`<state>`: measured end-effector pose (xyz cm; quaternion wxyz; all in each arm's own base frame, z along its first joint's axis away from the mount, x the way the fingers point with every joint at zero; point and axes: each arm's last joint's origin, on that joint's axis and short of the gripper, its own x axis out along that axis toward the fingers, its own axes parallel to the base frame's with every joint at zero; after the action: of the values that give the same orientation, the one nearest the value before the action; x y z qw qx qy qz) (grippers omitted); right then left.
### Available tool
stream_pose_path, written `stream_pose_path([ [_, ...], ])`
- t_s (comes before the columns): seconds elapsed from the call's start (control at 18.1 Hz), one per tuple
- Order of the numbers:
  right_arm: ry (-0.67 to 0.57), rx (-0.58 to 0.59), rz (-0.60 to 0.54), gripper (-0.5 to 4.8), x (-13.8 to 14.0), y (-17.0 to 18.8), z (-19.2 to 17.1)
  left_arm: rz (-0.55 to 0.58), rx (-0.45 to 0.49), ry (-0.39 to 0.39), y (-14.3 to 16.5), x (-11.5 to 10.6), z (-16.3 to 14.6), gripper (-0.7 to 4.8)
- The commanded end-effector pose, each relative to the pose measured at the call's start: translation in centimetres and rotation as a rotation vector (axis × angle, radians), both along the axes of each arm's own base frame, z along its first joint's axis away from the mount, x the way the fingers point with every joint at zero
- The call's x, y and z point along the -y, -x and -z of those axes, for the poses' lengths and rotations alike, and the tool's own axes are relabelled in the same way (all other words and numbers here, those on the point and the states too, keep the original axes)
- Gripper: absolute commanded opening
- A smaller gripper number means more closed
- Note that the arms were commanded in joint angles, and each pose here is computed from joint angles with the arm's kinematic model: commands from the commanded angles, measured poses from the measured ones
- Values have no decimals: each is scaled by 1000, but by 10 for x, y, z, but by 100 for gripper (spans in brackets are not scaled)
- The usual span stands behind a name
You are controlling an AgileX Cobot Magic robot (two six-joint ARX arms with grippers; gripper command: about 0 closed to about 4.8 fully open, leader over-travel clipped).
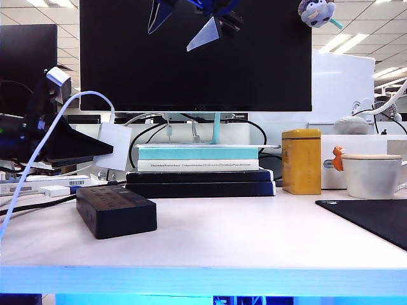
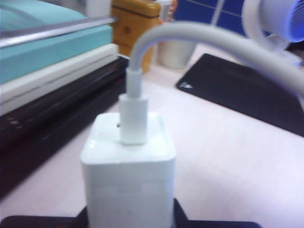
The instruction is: Plug the white charger into the left socket.
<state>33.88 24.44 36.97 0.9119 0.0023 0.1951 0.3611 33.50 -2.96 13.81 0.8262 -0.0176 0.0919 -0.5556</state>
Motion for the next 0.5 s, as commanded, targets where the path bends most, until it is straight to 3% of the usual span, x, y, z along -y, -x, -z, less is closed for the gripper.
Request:
stream_pose_path([
  [0.06, 4, 9, -6, 441, 0, 2, -3, 1, 29, 4, -1, 1, -3, 121],
  [0.5, 8, 5, -8, 441, 0, 2, -2, 2, -2, 4, -1, 1, 7, 121],
])
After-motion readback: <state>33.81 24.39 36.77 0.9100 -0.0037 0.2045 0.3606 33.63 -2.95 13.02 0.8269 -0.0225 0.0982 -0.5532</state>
